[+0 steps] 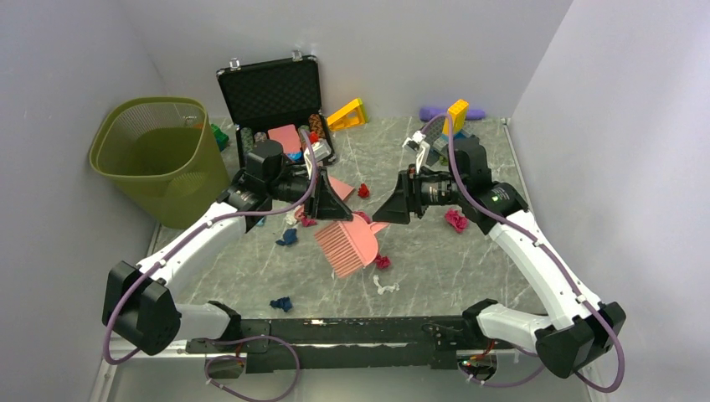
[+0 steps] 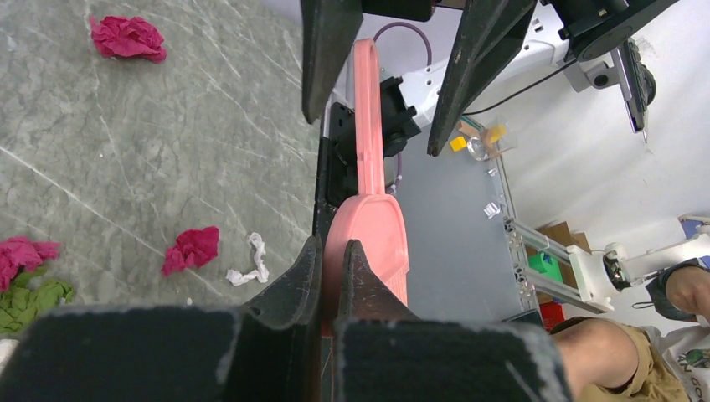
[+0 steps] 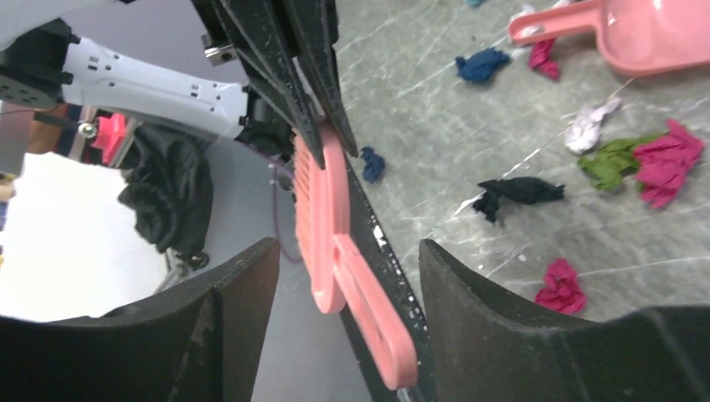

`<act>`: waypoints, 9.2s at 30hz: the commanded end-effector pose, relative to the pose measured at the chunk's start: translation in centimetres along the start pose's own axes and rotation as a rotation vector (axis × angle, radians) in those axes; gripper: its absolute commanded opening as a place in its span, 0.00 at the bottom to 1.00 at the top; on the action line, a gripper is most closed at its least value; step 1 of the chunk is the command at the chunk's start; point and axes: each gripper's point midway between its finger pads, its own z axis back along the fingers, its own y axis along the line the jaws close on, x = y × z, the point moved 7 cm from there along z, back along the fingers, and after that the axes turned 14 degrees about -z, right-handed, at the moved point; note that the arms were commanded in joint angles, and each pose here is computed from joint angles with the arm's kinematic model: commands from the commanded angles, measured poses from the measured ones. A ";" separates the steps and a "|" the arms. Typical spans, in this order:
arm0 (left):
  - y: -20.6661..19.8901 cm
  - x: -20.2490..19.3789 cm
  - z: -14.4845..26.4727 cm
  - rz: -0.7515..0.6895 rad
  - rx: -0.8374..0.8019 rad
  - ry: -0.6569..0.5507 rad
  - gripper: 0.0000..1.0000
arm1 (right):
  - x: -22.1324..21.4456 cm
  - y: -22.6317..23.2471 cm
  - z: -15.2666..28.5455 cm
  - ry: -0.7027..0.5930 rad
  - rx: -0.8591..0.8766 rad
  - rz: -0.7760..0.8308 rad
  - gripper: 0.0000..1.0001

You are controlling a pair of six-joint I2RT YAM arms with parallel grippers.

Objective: Sweep away the paper scraps from the table

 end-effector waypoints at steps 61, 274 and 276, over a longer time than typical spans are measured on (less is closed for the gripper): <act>-2.3 1.9 0.2 -0.127 -0.084 -0.029 0.00 | -1.7 0.5 0.2 0.119 0.142 -0.004 0.40; -4.6 -2.4 20.6 -0.019 1.813 -0.123 0.00 | -1.0 -1.9 -20.4 0.218 -0.914 0.136 0.00; -4.6 -2.4 20.6 -0.020 1.812 -0.124 0.00 | 0.5 -0.7 -19.2 0.157 -0.917 0.149 0.00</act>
